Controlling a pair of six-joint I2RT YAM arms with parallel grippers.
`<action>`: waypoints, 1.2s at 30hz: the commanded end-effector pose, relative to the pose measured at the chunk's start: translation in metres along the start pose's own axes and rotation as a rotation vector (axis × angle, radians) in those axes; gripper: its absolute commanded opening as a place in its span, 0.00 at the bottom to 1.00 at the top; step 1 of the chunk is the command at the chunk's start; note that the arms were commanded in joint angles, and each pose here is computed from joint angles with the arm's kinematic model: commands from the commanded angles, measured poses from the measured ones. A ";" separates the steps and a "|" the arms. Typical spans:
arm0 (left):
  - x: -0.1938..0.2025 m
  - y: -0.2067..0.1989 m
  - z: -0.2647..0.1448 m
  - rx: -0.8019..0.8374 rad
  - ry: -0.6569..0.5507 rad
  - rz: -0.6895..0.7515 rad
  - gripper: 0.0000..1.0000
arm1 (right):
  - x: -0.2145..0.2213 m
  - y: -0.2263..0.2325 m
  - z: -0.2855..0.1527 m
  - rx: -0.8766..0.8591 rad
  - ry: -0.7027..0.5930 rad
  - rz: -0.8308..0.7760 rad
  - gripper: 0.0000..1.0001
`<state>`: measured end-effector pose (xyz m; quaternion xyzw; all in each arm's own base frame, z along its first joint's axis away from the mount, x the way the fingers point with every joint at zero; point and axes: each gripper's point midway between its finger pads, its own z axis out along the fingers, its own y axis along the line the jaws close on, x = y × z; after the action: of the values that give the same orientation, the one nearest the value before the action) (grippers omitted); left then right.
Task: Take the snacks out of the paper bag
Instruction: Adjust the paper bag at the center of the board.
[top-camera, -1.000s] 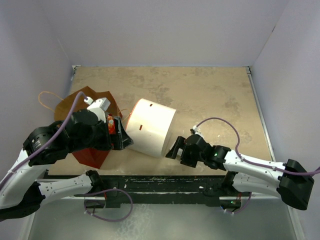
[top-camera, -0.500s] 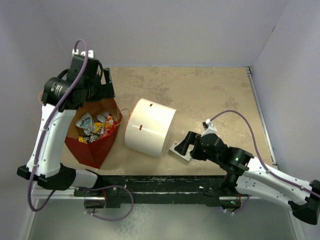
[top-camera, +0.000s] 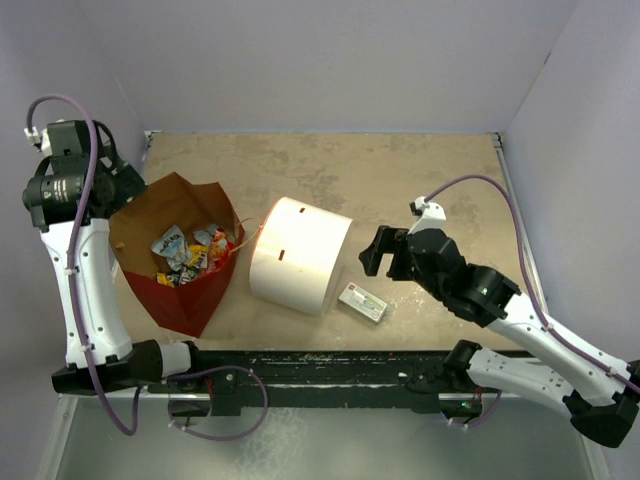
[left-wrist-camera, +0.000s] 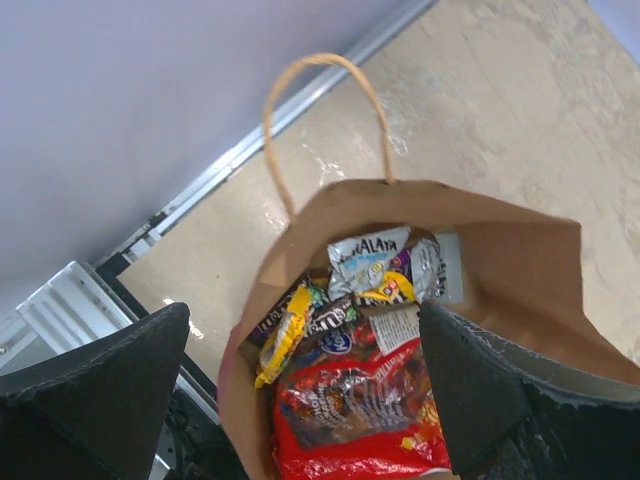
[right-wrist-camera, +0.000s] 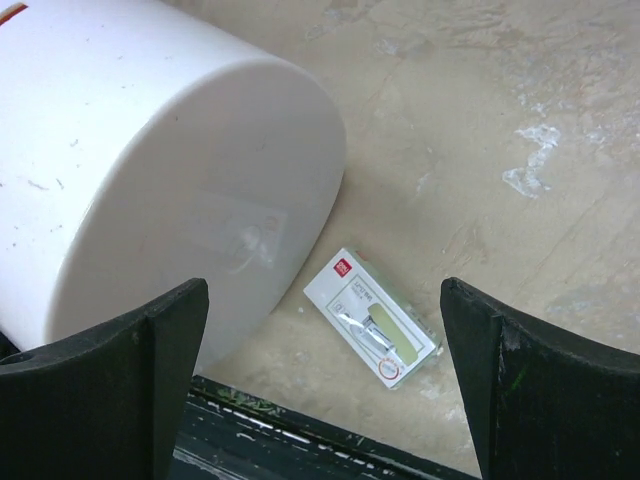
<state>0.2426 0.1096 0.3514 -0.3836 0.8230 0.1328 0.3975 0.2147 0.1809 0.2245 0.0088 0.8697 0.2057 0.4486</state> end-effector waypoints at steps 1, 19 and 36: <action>-0.020 0.014 0.009 -0.048 -0.064 -0.102 1.00 | -0.035 0.017 -0.013 -0.097 -0.077 -0.093 1.00; -0.014 0.025 0.094 -0.033 -0.044 -0.171 0.75 | -0.111 0.127 -0.054 -0.499 -0.109 -0.303 1.00; -0.025 -0.001 0.107 0.066 -0.034 -0.177 0.46 | -0.049 0.268 0.019 -0.755 0.320 0.118 0.95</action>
<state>0.3020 0.1784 0.2739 -0.4459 0.8004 0.0905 0.3903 0.2246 0.4063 0.3092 -0.1934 0.8232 0.4434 0.2973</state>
